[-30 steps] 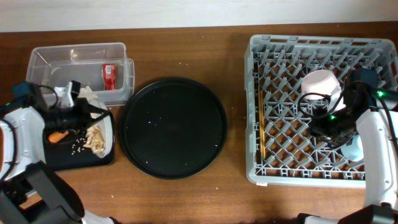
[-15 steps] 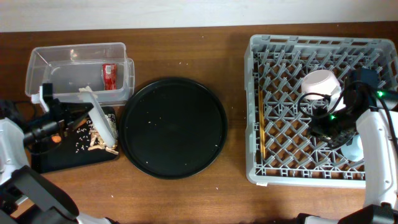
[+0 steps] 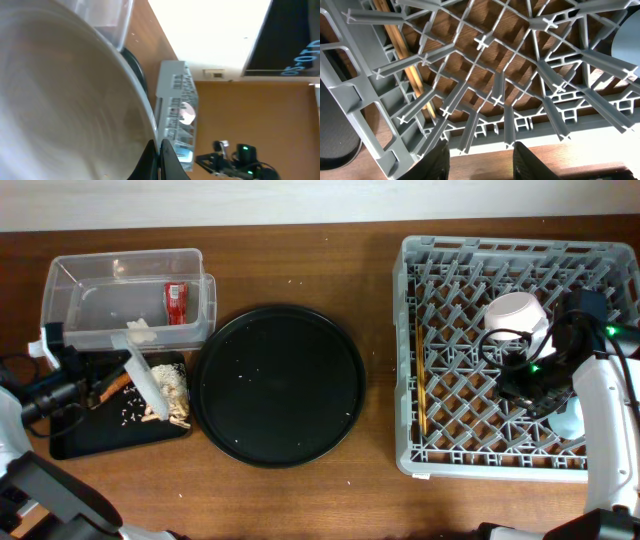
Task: Sort waste into correct bins and load items into the dishwasher rack
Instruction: 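Carry the emptied white plate right toward the dish rack with left gripper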
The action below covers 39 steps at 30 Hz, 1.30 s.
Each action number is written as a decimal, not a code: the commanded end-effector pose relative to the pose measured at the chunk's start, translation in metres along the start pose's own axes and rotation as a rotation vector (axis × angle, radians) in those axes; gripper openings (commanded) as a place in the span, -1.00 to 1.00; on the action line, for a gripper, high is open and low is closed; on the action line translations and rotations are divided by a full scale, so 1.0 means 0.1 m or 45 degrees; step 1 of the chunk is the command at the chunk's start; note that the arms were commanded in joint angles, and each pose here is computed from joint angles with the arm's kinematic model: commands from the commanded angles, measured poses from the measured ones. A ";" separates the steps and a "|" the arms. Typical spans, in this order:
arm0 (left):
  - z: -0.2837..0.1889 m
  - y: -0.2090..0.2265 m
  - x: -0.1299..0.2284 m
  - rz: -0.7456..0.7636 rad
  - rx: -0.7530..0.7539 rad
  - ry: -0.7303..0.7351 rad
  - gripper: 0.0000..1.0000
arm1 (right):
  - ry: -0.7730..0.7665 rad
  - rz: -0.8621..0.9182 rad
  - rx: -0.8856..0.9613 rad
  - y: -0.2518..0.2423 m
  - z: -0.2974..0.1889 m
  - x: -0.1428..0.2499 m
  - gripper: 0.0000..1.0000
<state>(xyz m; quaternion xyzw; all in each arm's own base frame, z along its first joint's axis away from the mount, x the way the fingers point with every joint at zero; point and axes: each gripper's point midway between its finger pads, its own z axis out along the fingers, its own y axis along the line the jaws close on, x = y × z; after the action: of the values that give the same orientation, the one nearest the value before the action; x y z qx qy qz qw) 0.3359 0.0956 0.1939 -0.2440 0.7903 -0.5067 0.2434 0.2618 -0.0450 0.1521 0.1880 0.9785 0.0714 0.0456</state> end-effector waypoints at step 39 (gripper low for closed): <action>2.96 -2.67 2.61 1.126 0.568 0.424 -1.00 | -0.023 0.505 0.510 -0.86 -0.18 0.18 -0.09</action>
<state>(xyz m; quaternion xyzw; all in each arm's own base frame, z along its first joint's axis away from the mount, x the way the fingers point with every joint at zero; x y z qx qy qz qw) 0.3450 -0.3443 0.3109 0.3069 0.7054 -0.5190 0.3726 0.2172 -0.1076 0.1542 0.3296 0.9360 -0.1231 -0.0057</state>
